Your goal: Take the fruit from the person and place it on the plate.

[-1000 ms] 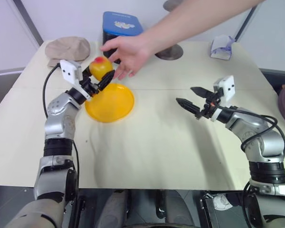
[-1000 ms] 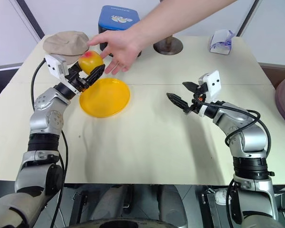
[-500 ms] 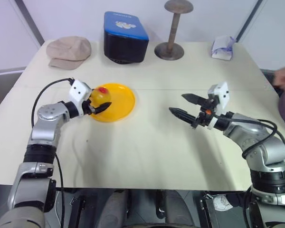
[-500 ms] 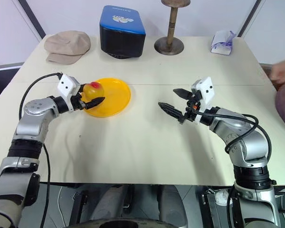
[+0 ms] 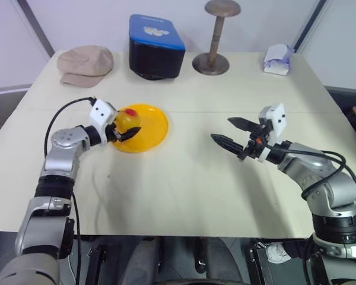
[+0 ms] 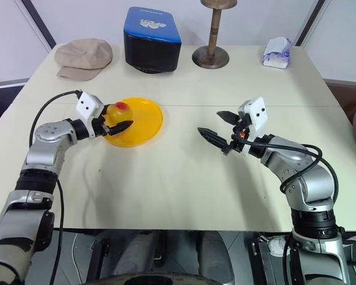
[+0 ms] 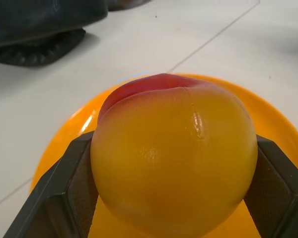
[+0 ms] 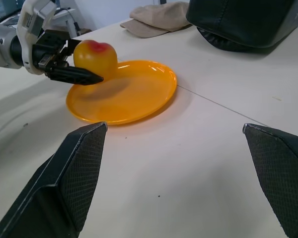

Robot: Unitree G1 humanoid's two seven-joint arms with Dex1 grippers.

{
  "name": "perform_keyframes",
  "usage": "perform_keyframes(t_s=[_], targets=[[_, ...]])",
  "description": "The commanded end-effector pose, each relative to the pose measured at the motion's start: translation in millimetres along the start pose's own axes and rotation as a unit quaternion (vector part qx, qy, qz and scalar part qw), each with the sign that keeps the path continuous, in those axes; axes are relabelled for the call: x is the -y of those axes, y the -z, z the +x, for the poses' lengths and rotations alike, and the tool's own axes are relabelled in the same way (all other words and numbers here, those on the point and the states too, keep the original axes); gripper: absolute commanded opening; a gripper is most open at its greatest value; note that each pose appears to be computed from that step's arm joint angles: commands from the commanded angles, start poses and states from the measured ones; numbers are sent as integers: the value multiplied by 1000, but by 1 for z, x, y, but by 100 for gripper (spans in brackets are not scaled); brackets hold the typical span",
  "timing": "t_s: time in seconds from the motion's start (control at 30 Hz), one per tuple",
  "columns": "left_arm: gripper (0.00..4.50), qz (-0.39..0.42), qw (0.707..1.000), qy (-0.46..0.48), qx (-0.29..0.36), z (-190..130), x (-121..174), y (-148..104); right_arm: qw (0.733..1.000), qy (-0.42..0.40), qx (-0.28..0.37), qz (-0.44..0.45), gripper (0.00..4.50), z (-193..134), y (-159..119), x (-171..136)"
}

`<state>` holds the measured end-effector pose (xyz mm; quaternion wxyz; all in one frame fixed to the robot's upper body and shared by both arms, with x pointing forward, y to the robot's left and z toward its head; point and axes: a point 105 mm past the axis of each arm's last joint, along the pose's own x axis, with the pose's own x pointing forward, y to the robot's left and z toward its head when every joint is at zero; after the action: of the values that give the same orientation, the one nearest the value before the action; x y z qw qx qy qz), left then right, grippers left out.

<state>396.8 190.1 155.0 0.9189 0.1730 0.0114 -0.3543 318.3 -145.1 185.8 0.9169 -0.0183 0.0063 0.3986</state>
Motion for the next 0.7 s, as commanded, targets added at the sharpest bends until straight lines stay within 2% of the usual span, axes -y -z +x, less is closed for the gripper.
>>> perform_keyframes(t_s=[0.03,0.2,0.23,0.27,0.7], targets=[[331,6,1000,-4,21,-1,-5,-13,1000,2,21,-21,450,-2,-13,-2],[331,-4,1000,0,25,-2,-4,-12,1000,6,21,-21,450,-1,-11,-1],[432,-6,1000,-2,24,-2,-5,-12,1000,7,21,-21,450,-1,-11,-1],[445,-6,1000,-3,24,-2,-5,-12,1000,8,21,-20,450,-2,-10,-1],[445,11,999,-24,25,-8,-14,-16,999,16,21,-21,450,-2,-10,2]])
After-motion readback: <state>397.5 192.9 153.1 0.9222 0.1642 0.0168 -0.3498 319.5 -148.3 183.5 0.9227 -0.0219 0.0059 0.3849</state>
